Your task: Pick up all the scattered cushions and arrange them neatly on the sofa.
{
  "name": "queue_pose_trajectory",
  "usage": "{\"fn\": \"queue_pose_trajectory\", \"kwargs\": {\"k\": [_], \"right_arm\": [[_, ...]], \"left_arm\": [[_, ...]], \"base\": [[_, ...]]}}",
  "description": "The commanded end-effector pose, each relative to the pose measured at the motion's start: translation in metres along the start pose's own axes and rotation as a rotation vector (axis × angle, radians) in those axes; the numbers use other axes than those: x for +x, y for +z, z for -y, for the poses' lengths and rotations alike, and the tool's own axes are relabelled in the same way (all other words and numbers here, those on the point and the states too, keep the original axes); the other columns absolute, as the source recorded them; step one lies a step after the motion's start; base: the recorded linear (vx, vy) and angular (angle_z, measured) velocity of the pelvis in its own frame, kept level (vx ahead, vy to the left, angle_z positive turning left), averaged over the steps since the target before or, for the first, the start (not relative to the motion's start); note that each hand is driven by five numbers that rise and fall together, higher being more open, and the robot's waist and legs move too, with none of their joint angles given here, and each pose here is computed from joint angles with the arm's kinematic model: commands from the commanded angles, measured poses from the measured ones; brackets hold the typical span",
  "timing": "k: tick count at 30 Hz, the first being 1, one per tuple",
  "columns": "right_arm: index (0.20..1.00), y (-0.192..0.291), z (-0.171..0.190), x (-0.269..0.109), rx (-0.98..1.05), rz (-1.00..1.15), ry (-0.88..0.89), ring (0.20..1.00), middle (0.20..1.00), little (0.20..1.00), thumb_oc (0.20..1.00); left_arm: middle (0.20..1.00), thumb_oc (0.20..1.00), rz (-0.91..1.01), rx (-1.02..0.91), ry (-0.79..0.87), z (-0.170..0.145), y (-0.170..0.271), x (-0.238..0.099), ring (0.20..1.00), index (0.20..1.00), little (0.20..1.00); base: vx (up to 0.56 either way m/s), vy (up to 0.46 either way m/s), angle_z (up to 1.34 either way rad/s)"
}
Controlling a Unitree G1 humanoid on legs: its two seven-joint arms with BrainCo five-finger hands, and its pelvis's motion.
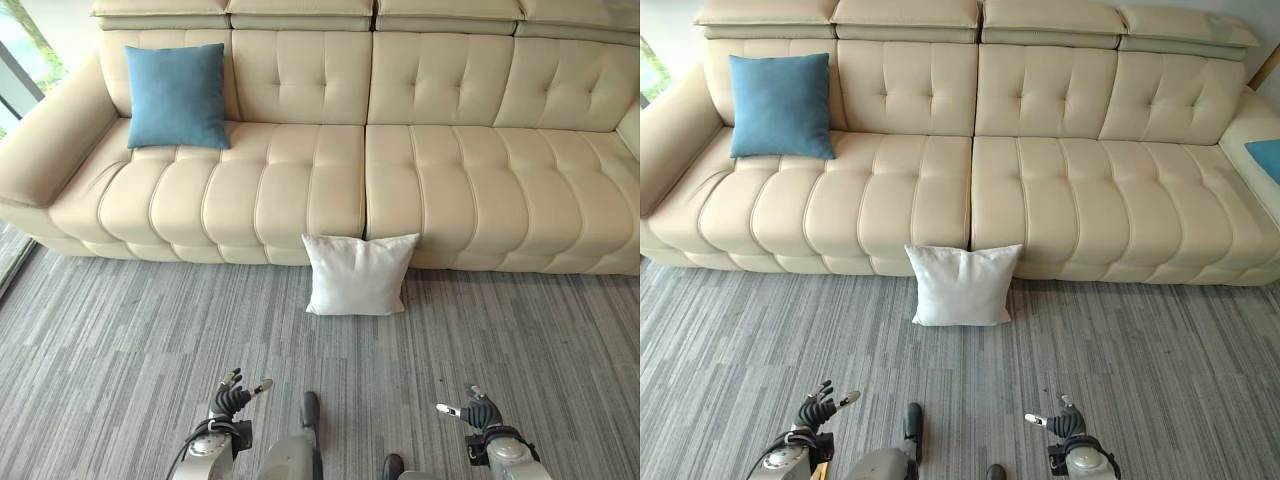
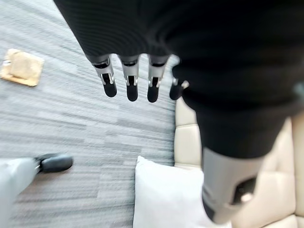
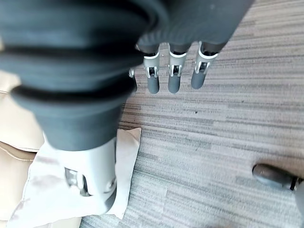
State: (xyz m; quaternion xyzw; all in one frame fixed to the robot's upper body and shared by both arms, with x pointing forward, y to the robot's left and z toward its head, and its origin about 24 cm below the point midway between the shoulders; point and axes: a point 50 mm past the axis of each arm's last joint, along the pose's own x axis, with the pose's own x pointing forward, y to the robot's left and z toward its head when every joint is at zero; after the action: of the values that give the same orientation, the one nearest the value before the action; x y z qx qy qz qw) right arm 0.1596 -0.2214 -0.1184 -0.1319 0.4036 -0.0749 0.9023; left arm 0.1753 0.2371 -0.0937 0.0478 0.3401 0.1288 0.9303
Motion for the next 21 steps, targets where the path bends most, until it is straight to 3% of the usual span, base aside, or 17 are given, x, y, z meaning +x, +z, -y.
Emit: {"fn": "queue_pose_trajectory", "kwargs": {"k": [1,8,21], "right_arm": [[1.0,0.013,0.006,0.005,-0.064,0.039,0.004,1.0,1.0,1.0,1.0],[1.0,0.024,0.004,0.006,-0.061,0.078,0.008,1.0,1.0,1.0,1.0],[1.0,0.029,0.018,0.008,-0.024,0.093,-0.041,1.0,1.0,1.0,1.0]], "left_arm": [[1.0,1.0,0.041,0.037,0.024,-0.011,0.005,-0.002,1.0,1.0,1.0],[1.0,1.0,0.062,0.06,0.022,-0.015,0.009,-0.001,1.0,1.0,1.0],[1.0,1.0,0.054,0.015,0.02,-0.008,0.009,0.002,1.0,1.0,1.0]], "base": [[0.06,0.16,-0.13],[0.12,0.048,-0.15],[0.19,-0.154,0.19]]}}
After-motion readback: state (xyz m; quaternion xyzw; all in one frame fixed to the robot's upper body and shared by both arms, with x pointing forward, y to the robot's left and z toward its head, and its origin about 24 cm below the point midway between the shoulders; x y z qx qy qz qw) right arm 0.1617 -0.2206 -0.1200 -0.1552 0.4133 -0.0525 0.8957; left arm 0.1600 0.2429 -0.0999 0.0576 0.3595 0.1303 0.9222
